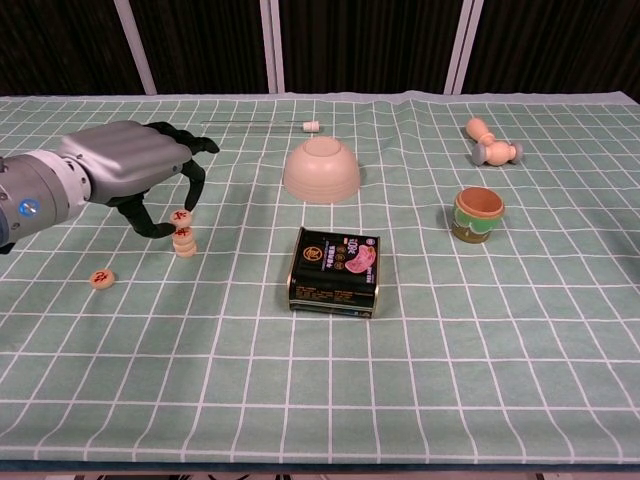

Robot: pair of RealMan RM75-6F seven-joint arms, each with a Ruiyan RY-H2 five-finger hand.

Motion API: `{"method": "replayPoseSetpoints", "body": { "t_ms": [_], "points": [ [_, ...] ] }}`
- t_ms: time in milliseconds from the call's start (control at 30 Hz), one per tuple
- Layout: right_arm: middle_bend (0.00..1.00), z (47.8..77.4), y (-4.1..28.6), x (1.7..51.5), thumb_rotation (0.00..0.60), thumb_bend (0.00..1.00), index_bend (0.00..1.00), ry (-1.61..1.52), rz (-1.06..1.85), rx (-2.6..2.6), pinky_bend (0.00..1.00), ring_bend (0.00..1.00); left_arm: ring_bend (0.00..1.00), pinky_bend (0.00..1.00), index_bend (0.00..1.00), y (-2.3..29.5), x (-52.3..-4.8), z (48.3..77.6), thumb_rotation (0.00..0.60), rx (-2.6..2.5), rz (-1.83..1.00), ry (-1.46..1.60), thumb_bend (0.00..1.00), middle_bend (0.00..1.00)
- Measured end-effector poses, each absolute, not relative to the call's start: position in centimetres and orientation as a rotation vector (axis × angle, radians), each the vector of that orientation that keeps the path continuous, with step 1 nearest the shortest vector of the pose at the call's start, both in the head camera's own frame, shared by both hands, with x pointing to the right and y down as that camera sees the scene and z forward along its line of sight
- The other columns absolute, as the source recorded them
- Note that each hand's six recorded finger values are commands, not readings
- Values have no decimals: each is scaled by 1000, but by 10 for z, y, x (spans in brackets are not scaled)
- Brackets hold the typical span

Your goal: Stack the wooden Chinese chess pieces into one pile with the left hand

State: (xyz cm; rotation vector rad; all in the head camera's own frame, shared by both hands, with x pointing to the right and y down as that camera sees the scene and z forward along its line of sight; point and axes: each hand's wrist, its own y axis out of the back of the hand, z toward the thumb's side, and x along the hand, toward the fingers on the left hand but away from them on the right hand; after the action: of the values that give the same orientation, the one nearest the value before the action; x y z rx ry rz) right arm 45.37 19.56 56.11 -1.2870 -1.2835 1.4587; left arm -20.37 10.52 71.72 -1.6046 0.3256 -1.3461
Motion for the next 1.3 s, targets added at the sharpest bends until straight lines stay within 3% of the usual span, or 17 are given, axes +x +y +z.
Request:
{"method": "replayPoseSetpoints", "body": {
  "t_ms": [1300],
  "points": [
    [13, 561, 195, 454, 600, 232, 115, -1287, 1458, -1280, 0, 0, 0, 0, 458, 111, -203, 723, 600, -1586, -1349, 299, 306, 6]
  ]
}}
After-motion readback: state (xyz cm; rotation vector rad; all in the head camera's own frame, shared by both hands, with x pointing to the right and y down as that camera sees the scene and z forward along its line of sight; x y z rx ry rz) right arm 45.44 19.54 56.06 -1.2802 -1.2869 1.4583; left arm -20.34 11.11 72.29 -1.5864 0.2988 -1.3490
